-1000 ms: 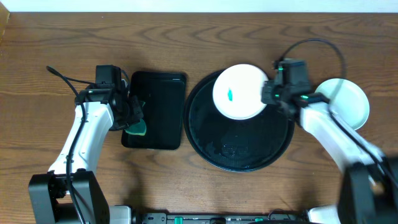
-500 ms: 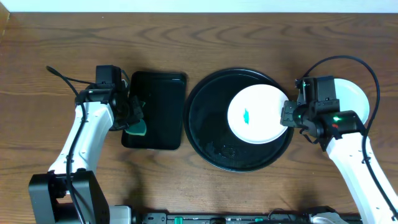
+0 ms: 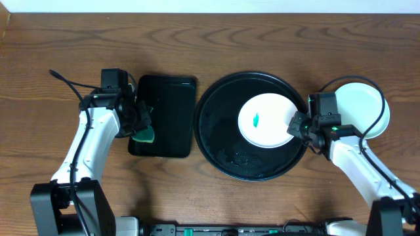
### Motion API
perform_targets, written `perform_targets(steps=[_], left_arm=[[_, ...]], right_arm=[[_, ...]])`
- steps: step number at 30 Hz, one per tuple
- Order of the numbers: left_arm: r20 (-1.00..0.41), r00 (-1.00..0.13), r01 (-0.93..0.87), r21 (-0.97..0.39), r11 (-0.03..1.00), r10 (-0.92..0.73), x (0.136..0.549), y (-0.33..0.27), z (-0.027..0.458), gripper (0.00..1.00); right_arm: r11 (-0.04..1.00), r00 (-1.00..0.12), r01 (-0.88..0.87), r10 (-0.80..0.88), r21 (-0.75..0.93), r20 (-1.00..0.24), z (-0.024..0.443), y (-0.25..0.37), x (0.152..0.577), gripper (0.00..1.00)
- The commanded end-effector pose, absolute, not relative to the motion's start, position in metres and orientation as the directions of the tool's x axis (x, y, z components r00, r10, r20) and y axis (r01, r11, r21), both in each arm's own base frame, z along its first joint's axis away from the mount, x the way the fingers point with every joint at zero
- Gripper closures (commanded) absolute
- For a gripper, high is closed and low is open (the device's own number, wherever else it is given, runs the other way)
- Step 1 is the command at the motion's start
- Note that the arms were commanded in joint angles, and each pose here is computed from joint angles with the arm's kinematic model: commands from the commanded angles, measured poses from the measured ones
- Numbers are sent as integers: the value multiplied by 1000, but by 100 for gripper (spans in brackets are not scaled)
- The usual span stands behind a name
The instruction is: Clean dirty plates on tray and stack at the side
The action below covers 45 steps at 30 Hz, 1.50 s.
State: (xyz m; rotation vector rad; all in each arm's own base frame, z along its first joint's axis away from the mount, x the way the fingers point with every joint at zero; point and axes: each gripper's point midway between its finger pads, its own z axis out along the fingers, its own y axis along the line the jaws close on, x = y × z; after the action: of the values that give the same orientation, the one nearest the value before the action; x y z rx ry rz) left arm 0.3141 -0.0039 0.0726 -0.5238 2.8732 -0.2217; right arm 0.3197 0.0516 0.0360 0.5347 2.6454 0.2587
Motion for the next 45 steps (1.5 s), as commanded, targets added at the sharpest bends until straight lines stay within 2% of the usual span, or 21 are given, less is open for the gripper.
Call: perform_targets(steps=[1,3,4,5,6,8,9,10,11,13,17,19,32,45], left_arm=[[-201,-914,-318,-181,931,-352,314,-3,72,92],[-205,-913,-317,-182,931,-352,313,-3,68,92],[-207,-913,-317,-182,931,-352,313,-3,66,92],[-212,-912,-316,-184,931,-352,314,-3,65,92],[-213,-911,-316,-185,930,-352,314,-3,64,92],[-229,-907,-312,-195,930,-353,318,-4,68,92],[-237,-905,-309,-202,929,-353,320,-5,72,92],[-242,-904,-303,-215,928,-352,321,-7,75,93],[-254,-902,-289,-248,924,-350,325,-12,83,92],[-271,-897,-273,-280,920,-349,328,-16,92,93],[-308,-886,-255,-298,920,-346,330,-18,117,93],[-308,-890,-245,-296,923,-335,328,-20,125,93],[-316,-940,-67,-186,980,-124,318,-59,137,93],[-266,-959,-52,-176,983,-98,304,-65,133,92]], right_arm=[[886,-838,364,446,288,-314,24,56,316,99],[886,-845,369,445,281,-297,19,57,314,99],[889,-849,366,440,276,-291,17,57,313,94],[895,-857,354,426,271,-290,15,57,312,81],[902,-864,339,412,268,-291,15,58,312,63],[915,-883,288,369,283,-292,19,63,311,38],[920,-888,258,347,296,-303,24,65,313,29],[923,-890,239,333,303,-312,29,66,315,25],[925,-886,219,321,309,-334,44,62,320,12],[927,-879,214,321,309,-353,64,55,325,1],[945,-854,178,288,276,-433,107,25,337,1],[943,-840,190,300,272,-452,115,15,340,1],[939,-845,214,316,268,-432,112,9,335,1],[939,-845,214,316,268,-432,112,9,335,1]])
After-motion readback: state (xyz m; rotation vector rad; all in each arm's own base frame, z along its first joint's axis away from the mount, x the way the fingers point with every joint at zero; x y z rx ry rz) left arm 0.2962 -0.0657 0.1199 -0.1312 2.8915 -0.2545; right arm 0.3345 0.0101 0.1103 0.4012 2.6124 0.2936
